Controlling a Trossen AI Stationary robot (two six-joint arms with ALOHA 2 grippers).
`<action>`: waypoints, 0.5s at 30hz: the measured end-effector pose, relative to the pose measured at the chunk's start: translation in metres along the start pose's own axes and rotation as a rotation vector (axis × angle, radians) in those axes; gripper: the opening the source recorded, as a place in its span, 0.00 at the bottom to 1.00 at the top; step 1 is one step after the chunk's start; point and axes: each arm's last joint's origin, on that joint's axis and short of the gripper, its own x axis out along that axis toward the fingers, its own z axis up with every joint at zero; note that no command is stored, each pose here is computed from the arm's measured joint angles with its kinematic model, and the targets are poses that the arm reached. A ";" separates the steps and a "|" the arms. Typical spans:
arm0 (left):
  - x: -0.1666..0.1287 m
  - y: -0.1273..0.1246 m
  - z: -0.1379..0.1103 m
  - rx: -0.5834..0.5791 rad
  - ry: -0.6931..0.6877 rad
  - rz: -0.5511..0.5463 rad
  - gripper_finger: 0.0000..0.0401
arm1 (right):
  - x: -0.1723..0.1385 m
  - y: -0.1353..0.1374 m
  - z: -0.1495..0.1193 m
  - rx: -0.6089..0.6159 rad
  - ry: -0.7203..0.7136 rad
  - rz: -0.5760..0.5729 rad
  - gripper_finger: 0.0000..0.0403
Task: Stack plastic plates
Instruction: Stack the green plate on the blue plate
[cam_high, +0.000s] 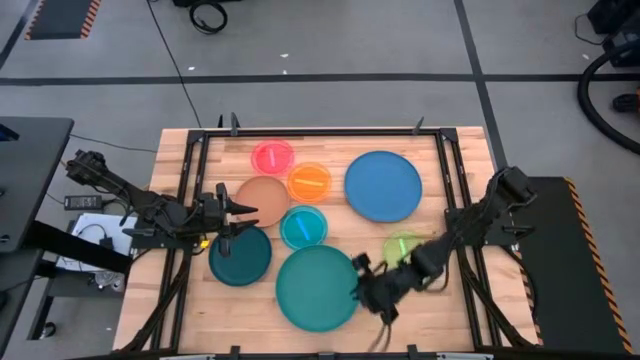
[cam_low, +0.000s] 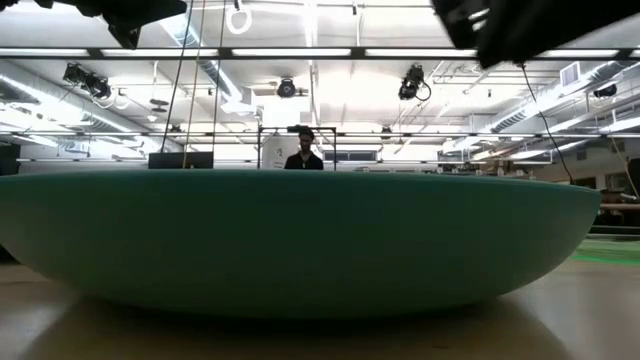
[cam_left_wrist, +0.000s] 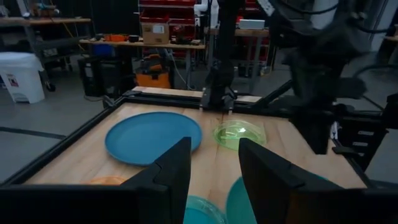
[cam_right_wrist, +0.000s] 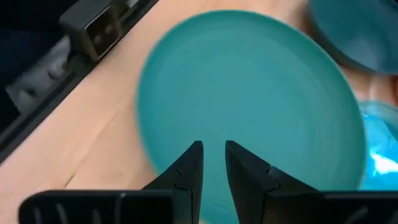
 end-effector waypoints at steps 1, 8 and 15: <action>0.000 0.000 0.000 0.012 0.000 0.000 0.35 | 0.003 0.006 0.001 -0.023 0.010 -0.010 0.20; 0.004 0.006 0.001 0.020 -0.008 0.047 0.35 | 0.021 0.029 0.009 -0.149 0.171 -0.008 0.36; 0.009 0.015 0.002 -0.019 -0.014 0.116 0.35 | 0.045 0.041 -0.006 -0.269 0.318 0.021 0.50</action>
